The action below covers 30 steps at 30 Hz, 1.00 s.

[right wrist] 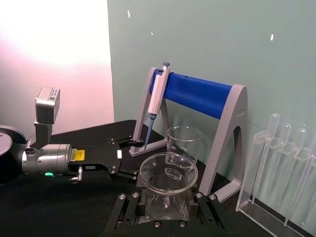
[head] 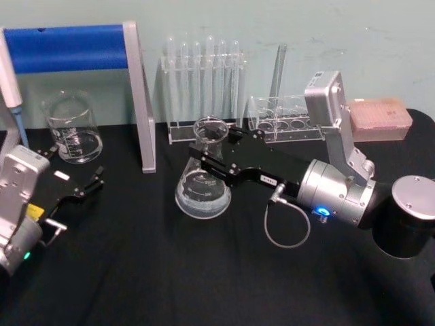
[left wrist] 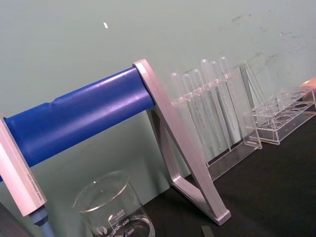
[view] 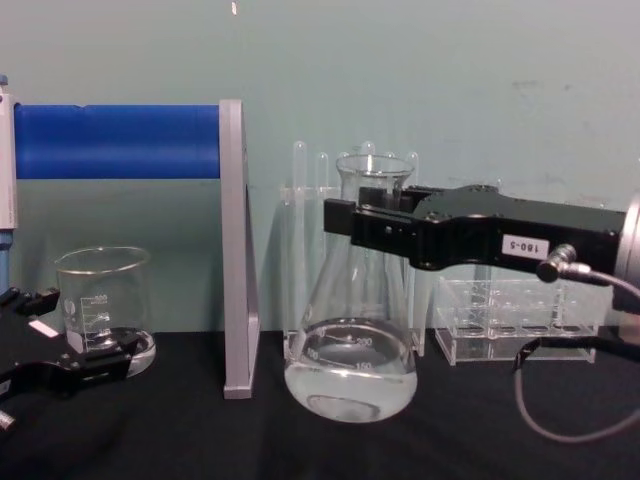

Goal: Grasp the erlenmeyer flask with one hand, shake it three times, then place it back.

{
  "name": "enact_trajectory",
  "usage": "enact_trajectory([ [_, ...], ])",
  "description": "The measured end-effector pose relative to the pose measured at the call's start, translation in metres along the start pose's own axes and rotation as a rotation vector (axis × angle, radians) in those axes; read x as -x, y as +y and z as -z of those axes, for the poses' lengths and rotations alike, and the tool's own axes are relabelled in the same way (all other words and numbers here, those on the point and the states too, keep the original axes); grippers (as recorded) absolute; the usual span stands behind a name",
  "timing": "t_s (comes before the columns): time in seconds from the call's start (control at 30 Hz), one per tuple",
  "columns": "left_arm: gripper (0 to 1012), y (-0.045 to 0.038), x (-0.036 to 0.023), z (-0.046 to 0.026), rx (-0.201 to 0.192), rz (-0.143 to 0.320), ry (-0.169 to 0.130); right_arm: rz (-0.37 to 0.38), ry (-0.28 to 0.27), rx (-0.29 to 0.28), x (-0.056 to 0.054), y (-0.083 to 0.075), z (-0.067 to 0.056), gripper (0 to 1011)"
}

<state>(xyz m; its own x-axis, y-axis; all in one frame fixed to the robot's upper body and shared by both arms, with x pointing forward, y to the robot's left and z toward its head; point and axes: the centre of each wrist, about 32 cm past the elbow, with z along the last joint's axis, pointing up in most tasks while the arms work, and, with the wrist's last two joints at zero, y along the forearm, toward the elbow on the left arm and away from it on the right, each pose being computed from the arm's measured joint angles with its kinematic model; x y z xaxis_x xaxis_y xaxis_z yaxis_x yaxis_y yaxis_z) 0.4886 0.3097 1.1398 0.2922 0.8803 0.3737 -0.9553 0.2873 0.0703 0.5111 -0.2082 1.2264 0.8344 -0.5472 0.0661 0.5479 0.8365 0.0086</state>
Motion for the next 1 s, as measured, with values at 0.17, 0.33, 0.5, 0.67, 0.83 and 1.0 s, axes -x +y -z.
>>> enact_trajectory([
  [0.17, 1001, 0.0000, 0.0000, 0.0000, 0.000, 0.000, 0.000, 0.007, 0.002, 0.004, -0.0003, 0.0004, 0.0012, 449],
  [0.33, 1001, 0.0000, 0.0000, 0.0000, 0.000, 0.000, 0.000, 0.010, 0.005, 0.008, -0.0002, 0.0012, 0.0026, 449],
  [0.5, 1001, 0.0000, 0.0000, 0.0000, 0.000, 0.000, 0.000, 0.005, 0.006, 0.013, 0.0003, 0.0020, 0.0034, 449],
  [0.67, 1001, 0.0000, 0.0000, 0.0000, 0.000, 0.000, 0.000, -0.018, 0.009, 0.017, 0.0017, 0.0027, 0.0045, 449],
  [0.83, 1001, 0.0000, 0.0000, 0.0000, 0.000, 0.000, 0.000, -0.108, 0.013, 0.008, 0.0038, 0.0023, 0.0050, 449],
  [1.0, 1001, 0.0000, 0.0000, 0.0000, 0.000, 0.000, 0.000, -0.247, 0.006, -0.001, 0.0079, 0.0024, 0.0043, 449],
])
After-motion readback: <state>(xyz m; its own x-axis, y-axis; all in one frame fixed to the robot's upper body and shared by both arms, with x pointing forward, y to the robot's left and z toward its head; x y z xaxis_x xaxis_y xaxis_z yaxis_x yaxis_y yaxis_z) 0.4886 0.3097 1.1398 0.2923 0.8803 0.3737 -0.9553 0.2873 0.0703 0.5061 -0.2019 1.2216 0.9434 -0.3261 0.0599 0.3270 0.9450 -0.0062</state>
